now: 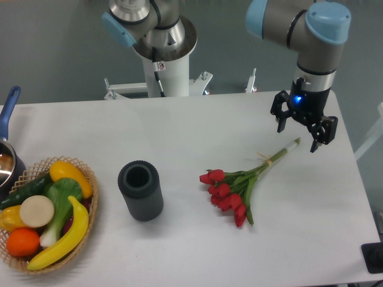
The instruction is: Pick up the flowers from the table
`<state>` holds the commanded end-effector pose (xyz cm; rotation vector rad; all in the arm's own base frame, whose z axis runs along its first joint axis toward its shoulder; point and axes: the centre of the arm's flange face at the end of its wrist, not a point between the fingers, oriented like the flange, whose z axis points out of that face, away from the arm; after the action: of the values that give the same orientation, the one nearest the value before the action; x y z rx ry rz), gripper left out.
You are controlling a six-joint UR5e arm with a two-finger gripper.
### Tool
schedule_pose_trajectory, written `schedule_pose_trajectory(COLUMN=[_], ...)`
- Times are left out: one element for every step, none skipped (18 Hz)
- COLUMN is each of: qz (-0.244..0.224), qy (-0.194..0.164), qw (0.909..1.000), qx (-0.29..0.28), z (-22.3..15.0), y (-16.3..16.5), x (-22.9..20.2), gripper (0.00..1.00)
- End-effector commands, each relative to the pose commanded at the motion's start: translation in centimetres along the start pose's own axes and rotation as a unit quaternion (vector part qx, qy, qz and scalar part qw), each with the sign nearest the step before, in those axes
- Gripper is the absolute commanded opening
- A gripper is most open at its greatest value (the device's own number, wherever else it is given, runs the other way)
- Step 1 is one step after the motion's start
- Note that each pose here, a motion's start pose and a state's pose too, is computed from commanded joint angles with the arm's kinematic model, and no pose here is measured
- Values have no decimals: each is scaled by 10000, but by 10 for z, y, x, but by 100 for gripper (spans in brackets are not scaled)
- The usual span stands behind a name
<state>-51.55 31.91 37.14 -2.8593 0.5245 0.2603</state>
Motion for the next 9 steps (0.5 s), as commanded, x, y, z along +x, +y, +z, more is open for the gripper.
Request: schedule_pose_trajectory(qz=[-128, -288, -452, -626, -812, -993, -1097, -1107, -1113], qy=[30, 59, 75, 102, 147, 177, 232, 270, 333], qw=[9999, 9996, 9988, 9977, 9961, 9944, 9933, 9931, 9928], qx=[16, 47, 145, 250, 303, 301, 295, 286, 277], z=[3, 6, 8, 10, 13, 17, 23, 27, 33], y=[0, 0, -2, -3, -5, -5, -4, -4, -4], x=[2, 4, 5, 5, 7, 9, 9, 10, 12], gripper=[100, 100, 100, 100, 100, 100, 100, 100, 100])
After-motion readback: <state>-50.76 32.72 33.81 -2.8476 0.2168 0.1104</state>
